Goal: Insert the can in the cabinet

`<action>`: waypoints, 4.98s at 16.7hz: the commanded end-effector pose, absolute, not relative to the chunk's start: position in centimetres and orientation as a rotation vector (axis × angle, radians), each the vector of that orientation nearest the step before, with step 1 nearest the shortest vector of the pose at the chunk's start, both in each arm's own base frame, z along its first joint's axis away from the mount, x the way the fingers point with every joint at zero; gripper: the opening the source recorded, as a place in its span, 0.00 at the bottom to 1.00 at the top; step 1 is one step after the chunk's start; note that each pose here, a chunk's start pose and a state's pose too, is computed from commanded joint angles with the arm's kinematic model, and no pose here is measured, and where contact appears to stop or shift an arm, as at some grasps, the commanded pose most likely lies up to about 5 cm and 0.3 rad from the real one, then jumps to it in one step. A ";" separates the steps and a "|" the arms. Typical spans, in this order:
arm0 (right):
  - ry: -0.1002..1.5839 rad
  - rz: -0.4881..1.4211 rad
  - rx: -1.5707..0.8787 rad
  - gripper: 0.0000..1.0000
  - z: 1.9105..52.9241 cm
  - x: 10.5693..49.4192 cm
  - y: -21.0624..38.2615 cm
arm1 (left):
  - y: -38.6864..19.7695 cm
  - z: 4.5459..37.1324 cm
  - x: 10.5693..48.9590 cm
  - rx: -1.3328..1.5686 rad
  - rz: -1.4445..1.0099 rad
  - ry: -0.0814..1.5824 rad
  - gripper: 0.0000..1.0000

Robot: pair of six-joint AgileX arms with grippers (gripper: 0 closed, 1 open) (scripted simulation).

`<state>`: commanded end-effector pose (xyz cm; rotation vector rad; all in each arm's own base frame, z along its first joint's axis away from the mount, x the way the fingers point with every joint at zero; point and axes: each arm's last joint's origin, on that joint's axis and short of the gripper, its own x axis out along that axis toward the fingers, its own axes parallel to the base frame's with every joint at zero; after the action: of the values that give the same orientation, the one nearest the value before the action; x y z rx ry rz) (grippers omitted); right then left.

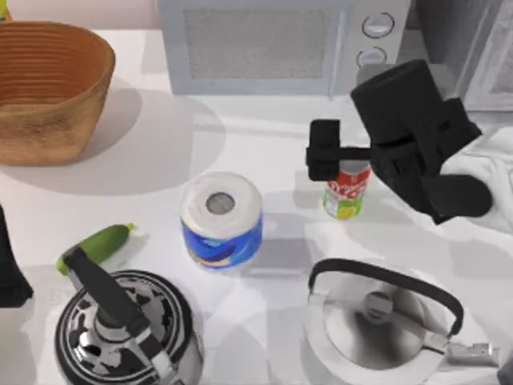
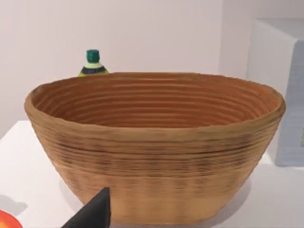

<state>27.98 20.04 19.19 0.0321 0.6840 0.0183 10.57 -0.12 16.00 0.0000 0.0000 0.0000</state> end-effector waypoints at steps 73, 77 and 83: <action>0.723 0.012 0.060 0.00 27.1 32.2 19.8 | -0.1 16.0 10.6 0.000 0.000 0.000 1.00; 0.530 0.040 0.150 0.00 32.1 30.1 13.4 | -0.1 16.0 10.6 0.000 0.000 0.000 1.00; 0.198 0.028 0.159 0.00 34.1 20.4 3.7 | -0.1 16.0 10.6 0.000 0.000 0.000 1.00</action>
<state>20.40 3.74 34.10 0.1594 0.1976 0.0283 10.57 -0.12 16.00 0.0000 0.0000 0.0000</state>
